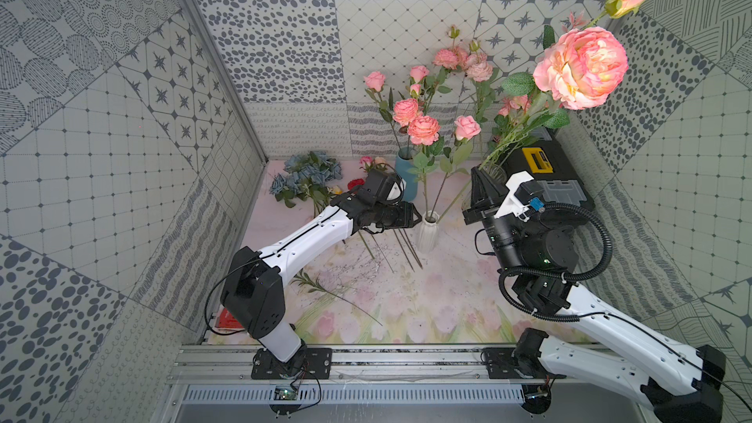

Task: Place the pink flowers into the vase
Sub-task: Place the flower in the vase.

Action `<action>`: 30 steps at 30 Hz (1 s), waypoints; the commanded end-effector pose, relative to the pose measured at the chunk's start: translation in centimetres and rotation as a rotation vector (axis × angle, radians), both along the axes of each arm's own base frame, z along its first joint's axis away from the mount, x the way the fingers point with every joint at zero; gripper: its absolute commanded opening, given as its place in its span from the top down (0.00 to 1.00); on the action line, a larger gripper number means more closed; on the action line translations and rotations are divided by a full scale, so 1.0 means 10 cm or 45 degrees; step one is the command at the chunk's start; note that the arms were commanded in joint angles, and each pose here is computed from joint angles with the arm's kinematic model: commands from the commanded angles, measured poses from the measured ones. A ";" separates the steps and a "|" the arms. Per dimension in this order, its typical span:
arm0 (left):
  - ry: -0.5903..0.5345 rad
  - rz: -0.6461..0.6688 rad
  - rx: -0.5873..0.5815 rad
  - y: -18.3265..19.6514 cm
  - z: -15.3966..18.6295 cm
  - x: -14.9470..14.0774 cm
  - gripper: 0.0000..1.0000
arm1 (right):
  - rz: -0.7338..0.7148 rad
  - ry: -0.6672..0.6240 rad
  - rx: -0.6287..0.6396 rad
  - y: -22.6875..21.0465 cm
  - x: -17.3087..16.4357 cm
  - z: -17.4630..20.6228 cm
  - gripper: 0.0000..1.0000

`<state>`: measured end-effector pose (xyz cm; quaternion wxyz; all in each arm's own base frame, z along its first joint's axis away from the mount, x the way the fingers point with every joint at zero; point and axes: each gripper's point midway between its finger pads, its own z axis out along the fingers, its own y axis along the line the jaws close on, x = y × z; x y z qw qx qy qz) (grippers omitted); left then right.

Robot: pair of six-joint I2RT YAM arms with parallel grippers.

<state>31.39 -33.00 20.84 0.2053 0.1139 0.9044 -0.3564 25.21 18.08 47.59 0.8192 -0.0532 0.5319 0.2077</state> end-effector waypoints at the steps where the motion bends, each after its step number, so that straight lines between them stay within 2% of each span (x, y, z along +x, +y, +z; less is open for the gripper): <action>1: -0.065 -0.008 -0.040 -0.05 0.15 0.05 0.39 | -0.024 -0.042 0.057 -0.13 -0.06 0.12 1.00; 17: -0.117 -0.001 0.023 -0.01 0.16 0.13 0.39 | -0.067 -0.038 0.119 -0.25 -0.02 0.06 1.00; 30: -0.041 -0.023 0.028 -0.07 0.04 0.10 0.39 | -0.082 -0.033 0.150 -0.22 0.08 0.00 1.00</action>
